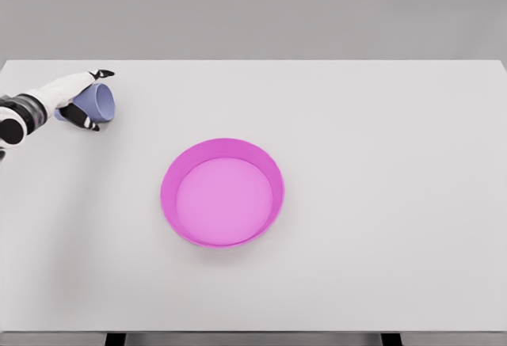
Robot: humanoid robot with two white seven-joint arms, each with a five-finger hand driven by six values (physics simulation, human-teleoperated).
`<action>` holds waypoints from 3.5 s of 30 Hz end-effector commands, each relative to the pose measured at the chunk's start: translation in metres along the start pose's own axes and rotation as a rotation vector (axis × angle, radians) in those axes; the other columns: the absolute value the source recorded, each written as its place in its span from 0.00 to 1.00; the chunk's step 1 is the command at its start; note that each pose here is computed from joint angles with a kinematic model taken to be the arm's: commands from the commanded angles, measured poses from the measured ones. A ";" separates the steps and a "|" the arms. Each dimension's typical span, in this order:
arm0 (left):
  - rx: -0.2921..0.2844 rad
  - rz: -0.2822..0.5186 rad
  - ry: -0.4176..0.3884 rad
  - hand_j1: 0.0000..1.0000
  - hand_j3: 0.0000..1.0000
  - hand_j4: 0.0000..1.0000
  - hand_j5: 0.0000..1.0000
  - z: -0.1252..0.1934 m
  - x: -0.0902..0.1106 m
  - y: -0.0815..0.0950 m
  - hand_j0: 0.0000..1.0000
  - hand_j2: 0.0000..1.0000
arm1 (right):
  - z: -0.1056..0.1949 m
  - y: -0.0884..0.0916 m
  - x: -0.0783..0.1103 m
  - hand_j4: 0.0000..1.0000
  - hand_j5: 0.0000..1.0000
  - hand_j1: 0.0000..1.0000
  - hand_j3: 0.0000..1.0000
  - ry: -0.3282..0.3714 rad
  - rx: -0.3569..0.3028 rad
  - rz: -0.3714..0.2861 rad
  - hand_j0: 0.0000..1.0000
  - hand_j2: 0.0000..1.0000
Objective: Flip the cup with left arm and place it on the plate
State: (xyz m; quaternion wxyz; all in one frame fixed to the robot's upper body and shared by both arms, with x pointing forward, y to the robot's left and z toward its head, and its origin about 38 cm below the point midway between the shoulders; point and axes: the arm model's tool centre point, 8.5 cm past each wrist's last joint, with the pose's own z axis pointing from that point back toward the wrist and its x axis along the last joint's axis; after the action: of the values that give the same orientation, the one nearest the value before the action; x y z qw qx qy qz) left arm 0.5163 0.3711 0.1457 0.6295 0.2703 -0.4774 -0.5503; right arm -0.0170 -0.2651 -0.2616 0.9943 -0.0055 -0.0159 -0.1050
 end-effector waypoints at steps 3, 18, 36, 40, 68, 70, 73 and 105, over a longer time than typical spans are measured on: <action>0.000 0.001 -0.001 0.93 0.93 0.93 0.93 -0.001 0.001 -0.001 0.93 0.93 | 0.000 0.000 0.000 1.00 1.00 1.00 1.00 0.000 0.000 0.001 1.00 1.00; 0.003 0.061 -0.035 0.66 0.66 0.66 0.66 0.002 0.007 0.004 0.66 0.66 | 0.000 0.000 0.000 1.00 1.00 1.00 1.00 0.000 0.000 -0.001 1.00 1.00; 0.103 0.407 -0.513 0.68 0.68 0.68 0.68 0.067 0.078 0.044 0.68 0.68 | 0.000 0.000 0.000 1.00 1.00 1.00 1.00 0.000 0.000 0.001 1.00 1.00; 0.068 0.443 -0.577 0.68 0.68 0.68 0.68 0.082 0.092 0.036 0.68 0.68 | 0.000 0.000 0.000 1.00 1.00 1.00 1.00 0.000 0.000 0.001 1.00 1.00; 0.034 0.727 -0.782 0.70 0.70 0.70 0.70 0.136 0.122 -0.004 0.70 0.70 | 0.000 0.000 0.000 1.00 1.00 1.00 1.00 0.000 0.000 0.001 1.00 1.00; 0.026 0.761 -0.792 0.71 0.71 0.71 0.71 0.135 0.126 -0.010 0.71 0.71 | 0.000 0.000 0.000 1.00 1.00 1.00 1.00 0.000 0.000 -0.001 1.00 1.00; 0.014 0.791 -0.792 0.71 0.71 0.71 0.71 0.134 0.126 -0.017 0.71 0.71 | 0.000 0.000 0.000 1.00 1.00 1.00 1.00 0.000 0.000 0.001 1.00 1.00; -0.085 0.985 -0.919 0.71 0.71 0.71 0.71 0.134 0.167 -0.106 0.71 0.71 | 0.000 0.000 0.000 1.00 1.00 1.00 1.00 0.000 0.000 -0.001 1.00 1.00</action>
State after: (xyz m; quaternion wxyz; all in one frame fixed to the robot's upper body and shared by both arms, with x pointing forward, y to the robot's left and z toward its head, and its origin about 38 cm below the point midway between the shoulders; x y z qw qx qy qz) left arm 0.3407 0.2161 0.1595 0.5509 -0.2575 -0.7428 -0.2800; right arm -0.0170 -0.2651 -0.2616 0.9943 -0.0055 -0.0159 -0.1049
